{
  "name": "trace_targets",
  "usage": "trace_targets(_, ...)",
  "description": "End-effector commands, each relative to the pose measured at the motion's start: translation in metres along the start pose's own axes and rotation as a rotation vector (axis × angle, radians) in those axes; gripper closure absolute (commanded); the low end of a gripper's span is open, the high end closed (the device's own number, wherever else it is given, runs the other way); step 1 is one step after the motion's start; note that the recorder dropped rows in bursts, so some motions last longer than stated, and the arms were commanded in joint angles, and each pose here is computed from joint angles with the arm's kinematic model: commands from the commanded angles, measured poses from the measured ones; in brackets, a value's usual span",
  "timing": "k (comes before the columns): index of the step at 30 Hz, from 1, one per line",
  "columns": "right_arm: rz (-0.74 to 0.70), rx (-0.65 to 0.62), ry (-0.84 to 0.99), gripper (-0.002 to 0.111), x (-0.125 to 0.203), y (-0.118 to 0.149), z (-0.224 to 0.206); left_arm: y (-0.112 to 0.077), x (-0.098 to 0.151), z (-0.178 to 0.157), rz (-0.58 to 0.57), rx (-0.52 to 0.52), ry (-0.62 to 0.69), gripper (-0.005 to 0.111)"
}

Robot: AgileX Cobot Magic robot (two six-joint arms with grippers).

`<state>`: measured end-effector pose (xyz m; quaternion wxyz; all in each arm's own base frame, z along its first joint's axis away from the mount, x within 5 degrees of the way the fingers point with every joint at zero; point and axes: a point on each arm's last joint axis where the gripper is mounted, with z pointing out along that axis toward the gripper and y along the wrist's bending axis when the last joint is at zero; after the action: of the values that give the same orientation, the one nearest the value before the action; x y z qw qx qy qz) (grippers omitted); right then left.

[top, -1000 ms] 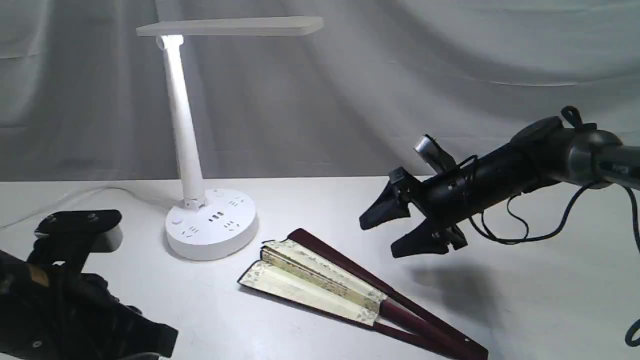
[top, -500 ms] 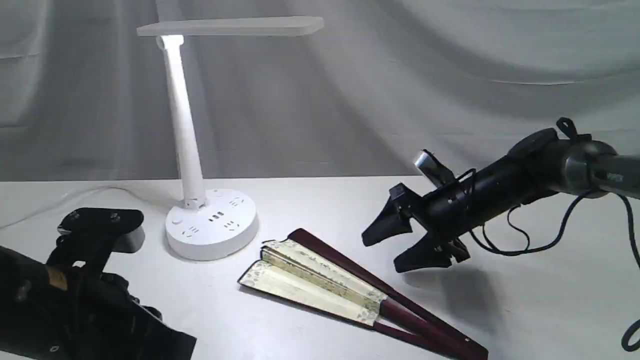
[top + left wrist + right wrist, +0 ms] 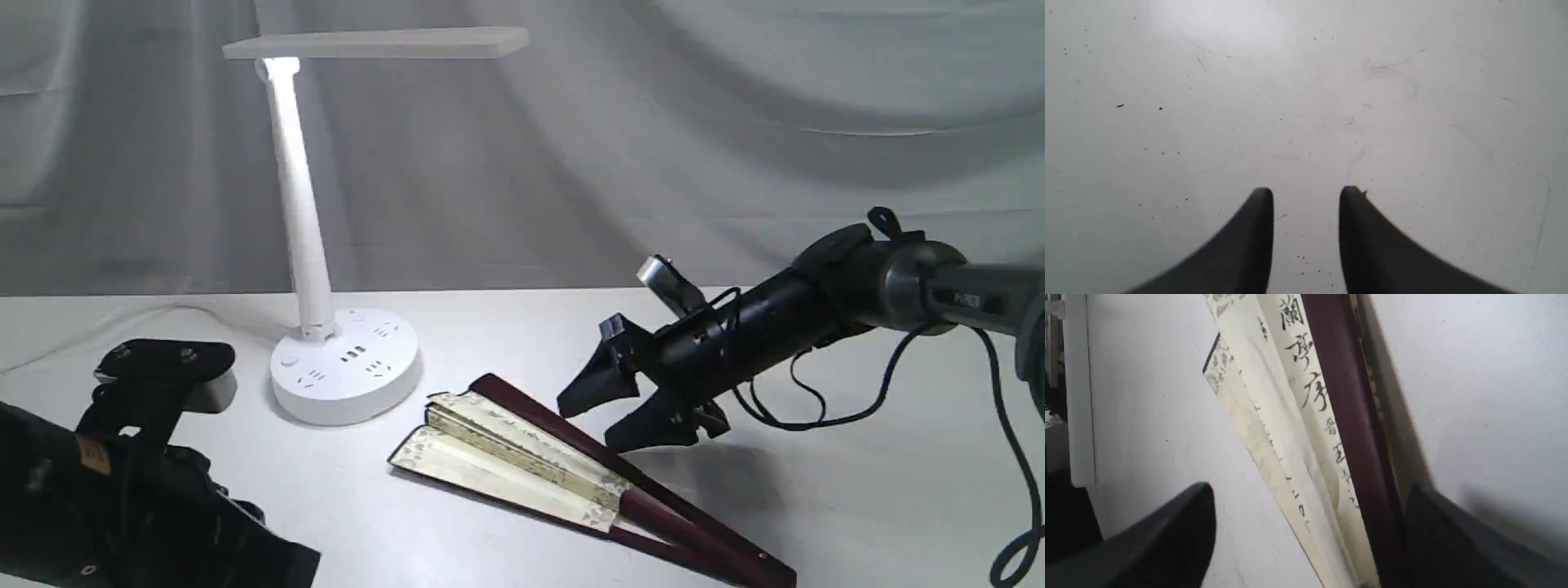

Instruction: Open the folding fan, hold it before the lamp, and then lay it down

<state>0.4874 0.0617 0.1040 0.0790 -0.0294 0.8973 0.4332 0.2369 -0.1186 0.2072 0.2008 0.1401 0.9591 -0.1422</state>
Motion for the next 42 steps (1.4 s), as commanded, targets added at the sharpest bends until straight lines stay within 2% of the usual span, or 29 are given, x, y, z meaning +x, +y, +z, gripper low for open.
trace_targets(1, -0.054, 0.039, -0.009, 0.043, 0.0, 0.0, 0.003, -0.002, -0.001, 0.0, 0.007, 0.004, -0.007, 0.079)
trace_targets(5, -0.066, 0.084, 0.019, 0.043, 0.003, -0.007, 0.005, -0.002, -0.001, 0.0, 0.007, 0.005, -0.003, 0.079)
trace_targets(9, -0.042, 0.074, 0.045, 0.043, 0.006, -0.015, 0.012, -0.002, -0.001, 0.0, 0.007, 0.005, -0.003, 0.079)
trace_targets(16, 0.044, -0.056, 0.011, 0.043, 0.006, -0.017, 0.023, -0.002, -0.002, 0.0, 0.007, 0.004, -0.011, 0.079)
trace_targets(23, 0.086, -0.083, 0.021, 0.044, 0.009, -0.028, 0.034, -0.002, -0.002, 0.0, 0.007, 0.004, -0.011, 0.079)
trace_targets(26, 0.054, -0.082, 0.018, 0.048, 0.009, -0.028, 0.034, -0.002, -0.002, 0.0, 0.007, 0.004, -0.011, 0.079)
trace_targets(29, 0.036, -0.085, 0.015, 0.056, 0.009, -0.028, 0.034, -0.002, -0.002, 0.0, 0.007, 0.004, -0.011, 0.079)
trace_targets(36, 0.024, -0.085, 0.014, 0.084, 0.009, -0.028, 0.034, -0.002, -0.002, 0.0, 0.007, 0.004, -0.011, 0.079)
trace_targets(42, 0.014, -0.078, 0.004, 0.103, 0.008, -0.029, 0.034, -0.002, -0.002, 0.0, 0.007, 0.004, -0.011, 0.079)
